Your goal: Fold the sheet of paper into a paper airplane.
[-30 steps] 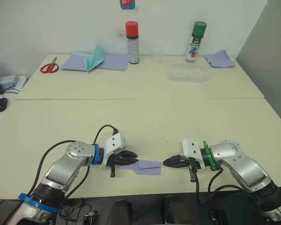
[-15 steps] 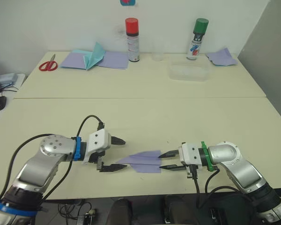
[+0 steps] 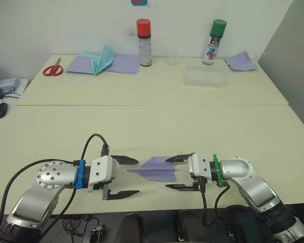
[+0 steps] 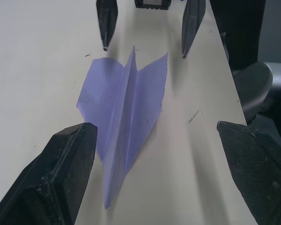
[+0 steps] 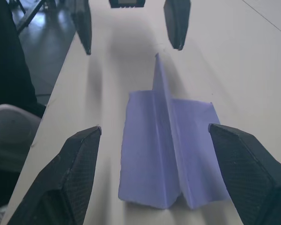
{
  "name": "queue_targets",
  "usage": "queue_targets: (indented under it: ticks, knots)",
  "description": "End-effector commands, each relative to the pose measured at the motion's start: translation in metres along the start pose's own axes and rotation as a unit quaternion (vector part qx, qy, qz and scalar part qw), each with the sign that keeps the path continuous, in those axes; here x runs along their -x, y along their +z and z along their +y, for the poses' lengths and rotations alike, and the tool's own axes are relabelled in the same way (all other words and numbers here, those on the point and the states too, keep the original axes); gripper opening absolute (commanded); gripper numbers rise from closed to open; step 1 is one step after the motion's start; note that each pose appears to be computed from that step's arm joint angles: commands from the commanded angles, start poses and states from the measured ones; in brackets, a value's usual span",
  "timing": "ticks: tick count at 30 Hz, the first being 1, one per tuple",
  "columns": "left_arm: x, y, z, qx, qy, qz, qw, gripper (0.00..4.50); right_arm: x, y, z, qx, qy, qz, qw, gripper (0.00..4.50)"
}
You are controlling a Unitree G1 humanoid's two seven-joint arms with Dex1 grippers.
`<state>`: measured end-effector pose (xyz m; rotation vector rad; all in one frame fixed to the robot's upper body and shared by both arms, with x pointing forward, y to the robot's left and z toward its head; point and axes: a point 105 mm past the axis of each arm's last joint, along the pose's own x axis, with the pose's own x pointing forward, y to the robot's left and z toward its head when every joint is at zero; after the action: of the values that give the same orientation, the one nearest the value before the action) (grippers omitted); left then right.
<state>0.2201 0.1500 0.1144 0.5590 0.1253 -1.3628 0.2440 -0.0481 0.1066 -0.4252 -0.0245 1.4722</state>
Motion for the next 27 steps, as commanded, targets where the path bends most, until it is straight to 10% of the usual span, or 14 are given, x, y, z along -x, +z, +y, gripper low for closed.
queue_targets:
  ticks: [1, 7, 17, 27]
  knots:
    - [0.002, 0.013, 0.003, -0.018, 0.014, -0.011, 1.000, 4.50, 0.001, 0.012, -0.010, 0.002, -0.015, -0.009, 1.000, 3.81]
    - [-0.001, 0.019, 0.005, -0.016, 0.025, -0.018, 0.999, 4.50, -0.009, -0.015, -0.004, 0.034, 0.008, 0.045, 0.998, 3.26]
    - [-0.002, 0.014, 0.006, -0.014, 0.042, -0.016, 0.999, 4.50, -0.019, -0.031, -0.014, 0.039, -0.010, 0.074, 0.996, 0.02]
    - [0.009, 0.014, 0.031, 0.007, 0.153, -0.045, 0.987, 4.50, 0.020, -0.020, -0.054, -0.041, -0.223, 0.040, 0.973, 0.02]
